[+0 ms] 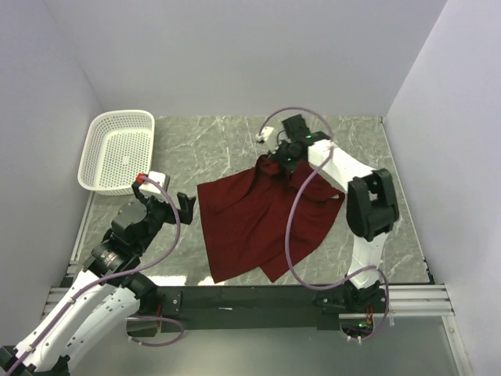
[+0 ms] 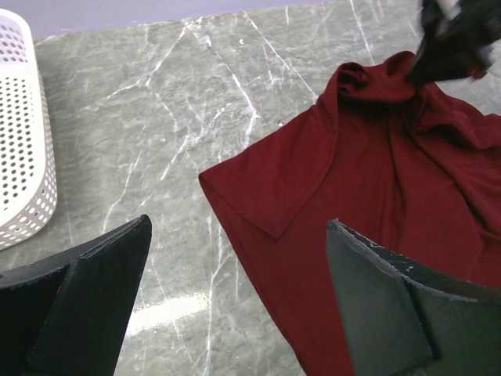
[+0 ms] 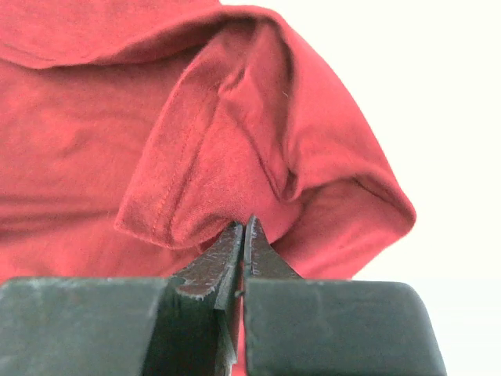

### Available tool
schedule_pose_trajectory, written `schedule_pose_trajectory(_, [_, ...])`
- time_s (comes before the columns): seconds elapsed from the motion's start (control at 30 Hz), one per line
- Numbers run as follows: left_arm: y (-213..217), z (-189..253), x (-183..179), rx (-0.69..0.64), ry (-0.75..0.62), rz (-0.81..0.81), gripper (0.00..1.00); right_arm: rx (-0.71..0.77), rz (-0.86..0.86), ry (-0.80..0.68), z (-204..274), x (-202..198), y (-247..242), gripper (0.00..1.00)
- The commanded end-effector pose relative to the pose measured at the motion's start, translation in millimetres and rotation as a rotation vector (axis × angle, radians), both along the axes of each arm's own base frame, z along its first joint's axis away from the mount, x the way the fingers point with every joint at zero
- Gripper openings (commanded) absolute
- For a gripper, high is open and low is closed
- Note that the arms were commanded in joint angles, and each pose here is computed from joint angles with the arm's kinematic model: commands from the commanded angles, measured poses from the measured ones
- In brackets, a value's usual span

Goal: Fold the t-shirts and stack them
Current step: Flatten the tshirt out

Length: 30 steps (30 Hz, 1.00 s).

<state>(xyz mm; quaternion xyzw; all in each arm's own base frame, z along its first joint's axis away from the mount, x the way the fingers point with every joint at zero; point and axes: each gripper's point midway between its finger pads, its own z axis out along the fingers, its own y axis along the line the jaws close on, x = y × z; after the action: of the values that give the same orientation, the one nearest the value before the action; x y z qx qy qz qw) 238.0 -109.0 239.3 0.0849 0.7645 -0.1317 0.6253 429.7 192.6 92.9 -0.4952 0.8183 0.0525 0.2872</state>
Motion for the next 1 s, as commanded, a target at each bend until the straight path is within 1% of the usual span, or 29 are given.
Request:
schedule_pose_trajectory(0.0, [-9.5,5.5,0.6,-0.012,-0.026,-0.05,0.99,0.177,-0.01,0.027,37.4,-15.8,-9.2,0.0])
schedule_pose_trajectory(0.03, [-12.2,4.7,0.2,-0.015,-0.022,-0.063,0.99,0.213,-0.064,0.003,50.1,-9.2,-27.3,0.0])
schedule_pose_trajectory(0.07, [-15.6,3.1,0.6,-0.019,-0.013,-0.076,0.99,0.243,-0.085,0.004,53.7,-9.1,-34.8,0.0])
schedule_pose_trajectory(0.1, [-21.7,3.3,-0.9,-0.026,-0.007,-0.108,0.99,0.279,-0.169,-0.027,65.7,2.7,-56.0,0.0])
schedule_pose_trajectory(0.27, [-48.3,-10.4,2.5,-0.057,0.073,-0.202,0.99,0.38,-0.471,-0.138,95.6,51.0,-111.1,0.0])
schedule_pose_trajectory(0.33, [-58.9,-14.2,3.2,-0.075,0.099,-0.24,1.0,0.36,-0.589,-0.182,96.9,72.7,-127.4,0.0])
schedule_pose_trajectory(0.37, [-64.9,-22.1,5.7,-0.076,0.131,-0.254,0.99,0.352,-0.608,-0.19,95.6,78.2,-129.7,0.0])
schedule_pose_trajectory(0.4, [-70.0,-22.0,7.0,-0.083,0.133,-0.273,0.98,0.348,-0.633,-0.198,94.4,83.9,-132.7,0.0])
schedule_pose_trajectory(0.43, [-74.9,-25.4,7.0,-0.083,0.148,-0.294,0.98,0.34,-0.686,-0.214,92.7,95.3,-139.0,0.0])
schedule_pose_trajectory(0.5, [-83.2,-38.8,10.8,-0.063,0.196,-0.32,0.98,0.324,-0.727,-0.232,92.2,105.4,-146.2,0.0])
schedule_pose_trajectory(0.53, [-86.0,-37.7,13.3,-0.055,0.203,-0.329,0.98,0.308,-0.809,-0.271,94.5,116.6,-158.0,0.0])
schedule_pose_trajectory(0.57, [-91.1,-49.2,15.4,-0.024,0.241,-0.353,0.97,0.304,-0.844,-0.292,96.7,121.9,-163.0,0.0])
schedule_pose_trajectory(0.6, [-94.1,-48.8,17.2,-0.008,0.251,-0.369,0.96,0.283,-0.892,-0.311,93.0,128.2,-171.3,0.0])
schedule_pose_trajectory(0.63, [-97.0,-52.7,18.1,0.011,0.267,-0.387,0.95,0.292,-0.937,-0.341,101.1,134.8,-176.4,0.0])
schedule_pose_trajectory(0.67, [-100.8,-65.1,20.2,0.05,0.301,-0.413,0.95,0.269,-0.989,-0.369,103.1,137.7,-185.9,0.0])
schedule_pose_trajectory(0.73, [-104.5,-73.5,23.9,0.094,0.327,-0.439,0.94,0.276,-1.023,-0.383,104.7,142.2,-191.2,0.0])
schedule_pose_trajectory(0.8, [-104.8,-95.5,29.9,0.169,0.379,-0.453,0.92,0.286,-1.018,-0.385,105.7,142.7,-189.8,0.0])
schedule_pose_trajectory(0.83, [-105.7,-105.8,34.9,0.202,0.414,-0.448,0.89,0.289,-1.015,-0.379,103.1,142.4,-188.7,0.0])
schedule_pose_trajectory(0.93, [-105.2,-114.5,50.9,0.262,0.432,-0.382,0.85,0.297,-1.006,-0.353,96.5,140.8,-185.4,0.0])
schedule_pose_trajectory(0.97, [-106.7,-130.6,51.1,0.316,0.47,-0.364,0.85,0.298,-1.005,-0.349,94.9,139.9,-184.3,0.0])
